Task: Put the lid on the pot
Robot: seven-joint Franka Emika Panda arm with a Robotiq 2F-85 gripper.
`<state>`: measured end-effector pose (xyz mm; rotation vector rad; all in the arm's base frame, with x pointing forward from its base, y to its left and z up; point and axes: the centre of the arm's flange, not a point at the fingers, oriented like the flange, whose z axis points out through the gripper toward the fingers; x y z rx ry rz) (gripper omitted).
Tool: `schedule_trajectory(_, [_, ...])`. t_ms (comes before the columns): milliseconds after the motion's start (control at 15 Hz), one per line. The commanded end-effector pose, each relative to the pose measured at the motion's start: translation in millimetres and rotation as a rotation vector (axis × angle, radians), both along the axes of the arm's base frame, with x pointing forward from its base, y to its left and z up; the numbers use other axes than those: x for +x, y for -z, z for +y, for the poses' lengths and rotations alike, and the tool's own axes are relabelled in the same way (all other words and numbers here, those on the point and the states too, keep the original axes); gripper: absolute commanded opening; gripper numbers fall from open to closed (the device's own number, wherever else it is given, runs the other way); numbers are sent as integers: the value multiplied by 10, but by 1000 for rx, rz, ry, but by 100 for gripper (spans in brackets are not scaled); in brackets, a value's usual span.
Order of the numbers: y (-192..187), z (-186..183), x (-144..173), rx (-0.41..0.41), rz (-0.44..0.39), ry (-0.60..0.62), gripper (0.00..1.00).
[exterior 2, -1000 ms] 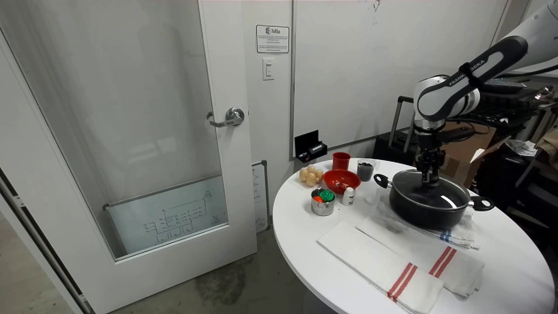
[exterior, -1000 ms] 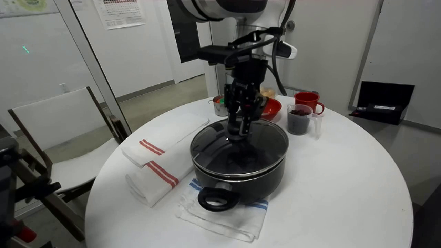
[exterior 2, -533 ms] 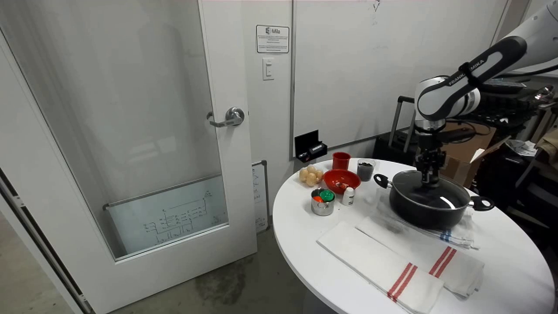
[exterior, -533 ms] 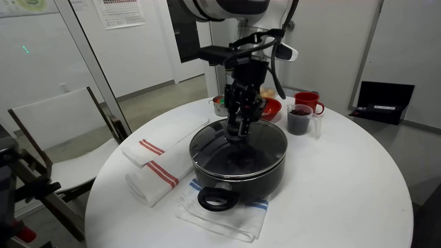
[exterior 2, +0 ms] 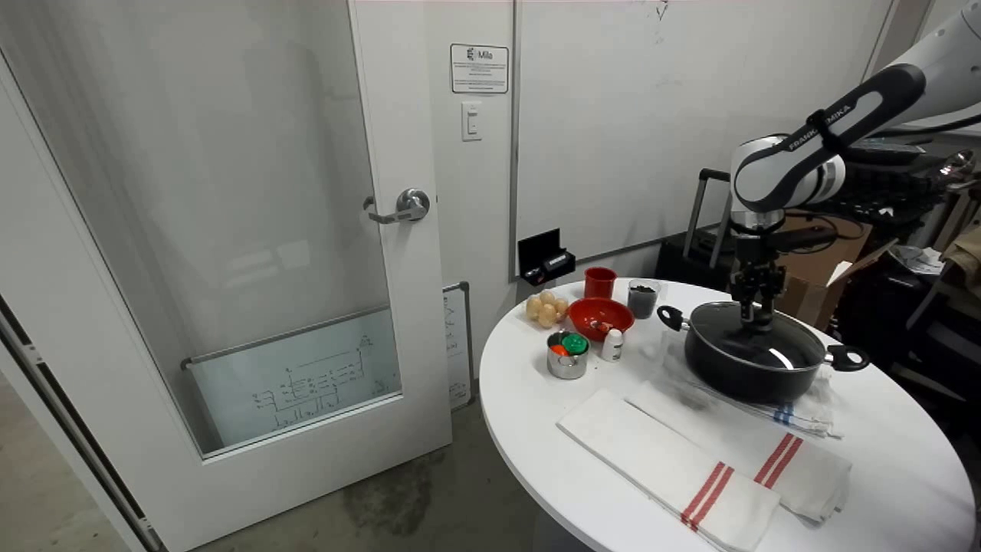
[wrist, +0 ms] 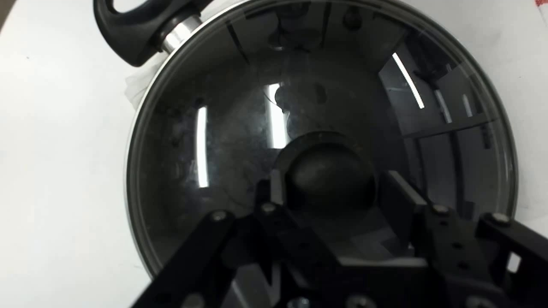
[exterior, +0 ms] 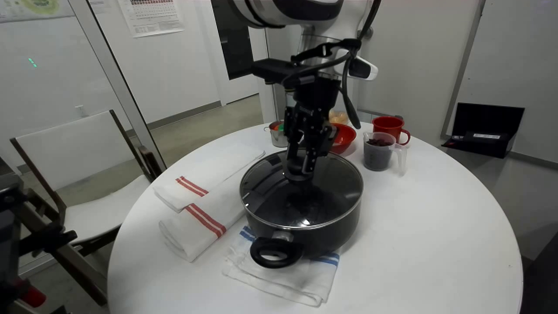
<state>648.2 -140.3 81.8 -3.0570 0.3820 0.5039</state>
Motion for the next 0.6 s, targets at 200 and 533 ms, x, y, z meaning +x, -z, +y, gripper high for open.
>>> schedule_trajectory(200, [-248,77,50,38,-46,20,100])
schedule_trajectory(533, [-523,218,-5,60,-67,19,100])
